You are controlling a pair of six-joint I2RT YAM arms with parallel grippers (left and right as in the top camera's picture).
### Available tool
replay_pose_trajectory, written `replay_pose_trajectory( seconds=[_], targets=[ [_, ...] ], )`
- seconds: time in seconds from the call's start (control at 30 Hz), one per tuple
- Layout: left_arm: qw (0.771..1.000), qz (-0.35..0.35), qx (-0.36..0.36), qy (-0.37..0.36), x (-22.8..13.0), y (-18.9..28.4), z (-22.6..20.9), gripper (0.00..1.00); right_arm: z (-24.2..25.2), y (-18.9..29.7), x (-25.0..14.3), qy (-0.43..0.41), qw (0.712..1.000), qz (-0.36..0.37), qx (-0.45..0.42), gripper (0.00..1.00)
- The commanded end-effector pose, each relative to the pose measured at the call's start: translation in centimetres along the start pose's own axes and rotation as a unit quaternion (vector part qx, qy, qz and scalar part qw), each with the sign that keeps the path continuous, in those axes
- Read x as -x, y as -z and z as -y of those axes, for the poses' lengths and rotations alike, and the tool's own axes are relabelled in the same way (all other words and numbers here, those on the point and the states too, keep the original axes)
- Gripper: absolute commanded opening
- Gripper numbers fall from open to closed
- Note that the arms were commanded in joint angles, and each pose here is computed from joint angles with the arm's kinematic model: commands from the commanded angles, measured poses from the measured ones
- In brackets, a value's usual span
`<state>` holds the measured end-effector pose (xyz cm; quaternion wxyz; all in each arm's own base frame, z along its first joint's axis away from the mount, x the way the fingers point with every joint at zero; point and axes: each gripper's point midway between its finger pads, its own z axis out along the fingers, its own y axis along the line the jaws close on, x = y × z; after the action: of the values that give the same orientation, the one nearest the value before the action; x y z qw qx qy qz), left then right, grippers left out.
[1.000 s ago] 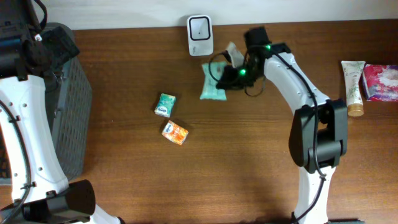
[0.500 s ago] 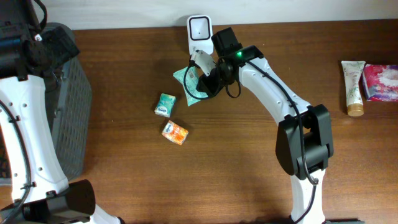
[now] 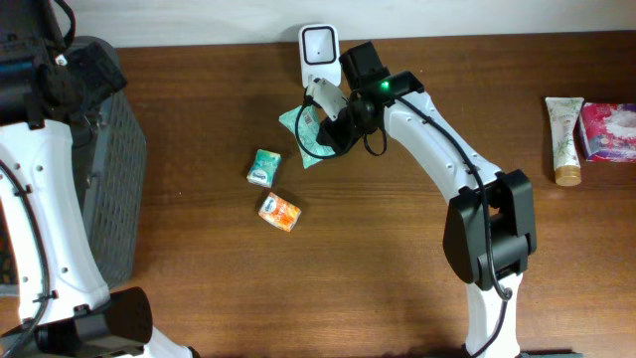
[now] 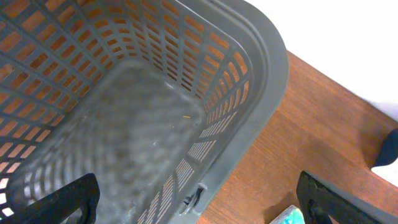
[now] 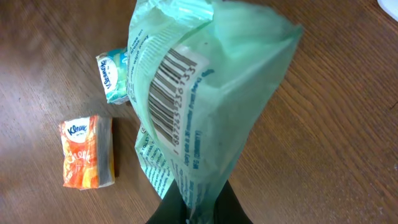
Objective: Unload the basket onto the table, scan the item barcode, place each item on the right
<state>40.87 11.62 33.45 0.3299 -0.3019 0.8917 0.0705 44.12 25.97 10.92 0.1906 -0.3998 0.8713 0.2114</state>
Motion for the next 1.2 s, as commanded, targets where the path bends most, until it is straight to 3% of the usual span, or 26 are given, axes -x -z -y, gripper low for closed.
replay_pose_trajectory(
  seconds=[0.0, 0.07, 0.13, 0.27, 0.47, 0.53, 0.57, 0.7, 0.77, 0.83, 0.9, 1.03, 1.17],
  targets=[
    [1.0, 0.014, -0.001, 0.007, 0.5, 0.9, -0.3, 0.99, -0.8, 2.1, 1.7, 0.019, 1.0, 0.023, -0.01, 0.04],
    [1.0, 0.014, -0.001, 0.007, 0.5, 0.9, -0.3, 0.99, 0.0, 2.1, 1.0, 0.013, 0.999, 0.007, -0.032, 0.04],
    [1.0, 0.014, -0.001, 0.007, 0.5, 0.9, -0.3, 0.99, 3.0, 2.6, -0.5, -0.047, 0.991, -0.028, -0.123, 0.04],
    [1.0, 0.014, -0.001, 0.007, 0.5, 0.9, -0.3, 0.99, 8.5, 6.4, -5.8, -0.159, 0.92, -0.12, -0.338, 0.04],
    [1.0, 0.014, -0.001, 0.007, 0.5, 0.9, -0.3, 0.99, 9.4, 6.2, -12.8, -0.205, 0.861, -0.217, -0.411, 0.04],
    [1.0, 0.014, -0.001, 0.007, 0.5, 0.9, -0.3, 0.99, 10.4, 7.3, -14.9, -0.218, 0.821, -0.234, -0.473, 0.04],
    [1.0, 0.014, -0.001, 0.007, 0.5, 0.9, -0.3, 0.99, 10.5, 7.4, -15.2, -0.217, 0.817, -0.238, -0.479, 0.04],
    [1.0, 0.014, -0.001, 0.007, 0.5, 0.9, -0.3, 0.99, 9.0, 5.7, -15.1, -0.231, 0.841, -0.236, -0.429, 0.07],
    [1.0, 0.014, -0.001, 0.007, 0.5, 0.9, -0.3, 0.99, 7.4, 4.3, -14.5, -0.227, 0.857, -0.233, -0.4, 0.18],
    [1.0, 0.014, -0.001, 0.007, 0.5, 0.9, -0.3, 0.99, 5.2, 2.7, -13.5, -0.211, 0.874, -0.229, -0.373, 0.43],
    [1.0, 0.014, -0.001, 0.007, 0.5, 0.9, -0.3, 0.99, 2.6, 0.7, -12.1, -0.197, 0.896, -0.215, -0.336, 0.54],
    [1.0, 0.014, -0.001, 0.007, 0.5, 0.9, -0.3, 0.99, -0.4, -0.1, -8.1, -0.179, 0.922, -0.174, -0.296, 0.56],
    [1.0, 0.014, -0.001, 0.007, 0.5, 0.9, -0.3, 0.99, 1.2, 4.0, -5.2, -0.201, 0.919, -0.145, -0.305, 0.67]
  ],
)
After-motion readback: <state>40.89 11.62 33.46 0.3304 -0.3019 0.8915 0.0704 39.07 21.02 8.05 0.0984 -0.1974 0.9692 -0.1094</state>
